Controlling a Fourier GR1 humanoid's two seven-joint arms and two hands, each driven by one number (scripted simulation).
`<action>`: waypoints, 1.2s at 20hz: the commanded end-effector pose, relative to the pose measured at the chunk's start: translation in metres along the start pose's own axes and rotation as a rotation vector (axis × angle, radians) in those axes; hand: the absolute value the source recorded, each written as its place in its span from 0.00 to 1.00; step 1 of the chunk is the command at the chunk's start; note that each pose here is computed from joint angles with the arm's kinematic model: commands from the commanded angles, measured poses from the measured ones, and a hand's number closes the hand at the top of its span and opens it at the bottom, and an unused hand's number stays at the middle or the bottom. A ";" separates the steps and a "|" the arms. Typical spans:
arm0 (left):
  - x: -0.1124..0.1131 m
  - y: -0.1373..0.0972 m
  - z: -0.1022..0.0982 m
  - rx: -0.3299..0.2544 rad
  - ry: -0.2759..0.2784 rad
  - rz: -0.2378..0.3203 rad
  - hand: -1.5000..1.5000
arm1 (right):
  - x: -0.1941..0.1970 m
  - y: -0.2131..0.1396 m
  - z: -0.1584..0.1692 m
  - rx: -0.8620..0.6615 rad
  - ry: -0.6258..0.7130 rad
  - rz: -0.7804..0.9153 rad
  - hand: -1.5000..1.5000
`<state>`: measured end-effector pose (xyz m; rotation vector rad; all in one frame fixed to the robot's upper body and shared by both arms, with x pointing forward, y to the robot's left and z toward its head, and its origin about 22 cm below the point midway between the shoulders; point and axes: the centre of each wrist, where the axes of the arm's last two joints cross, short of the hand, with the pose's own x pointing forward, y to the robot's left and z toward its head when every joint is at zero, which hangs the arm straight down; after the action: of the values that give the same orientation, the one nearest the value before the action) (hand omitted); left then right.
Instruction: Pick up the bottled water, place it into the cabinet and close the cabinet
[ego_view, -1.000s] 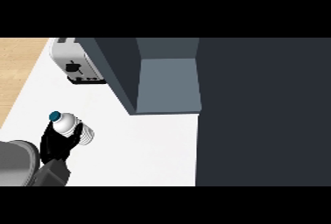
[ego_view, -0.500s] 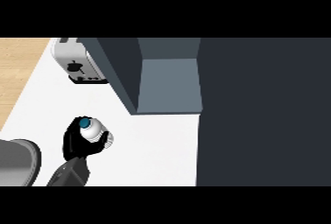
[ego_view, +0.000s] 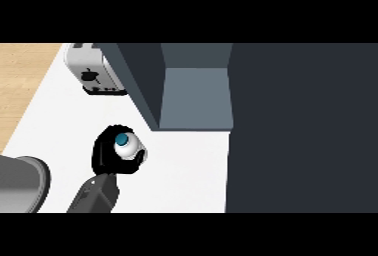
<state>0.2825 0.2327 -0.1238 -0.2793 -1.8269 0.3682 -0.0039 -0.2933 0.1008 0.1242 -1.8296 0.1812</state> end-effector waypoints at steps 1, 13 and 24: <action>0.009 -0.021 -0.004 -0.091 -0.017 -0.014 1.00 | 0.028 0.005 -0.012 0.008 -0.080 0.026 0.00; 0.075 -0.159 -0.029 -0.250 -0.022 0.041 1.00 | 0.018 0.002 -0.014 0.033 -0.072 0.007 0.00; 0.121 -0.252 -0.022 -0.181 -0.040 -0.080 1.00 | 0.023 0.002 -0.019 0.033 -0.078 0.015 0.00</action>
<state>0.2712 0.0684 0.0707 -0.3980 -1.8957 0.1390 0.0087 -0.2983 0.1000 0.1207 -1.8604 0.2125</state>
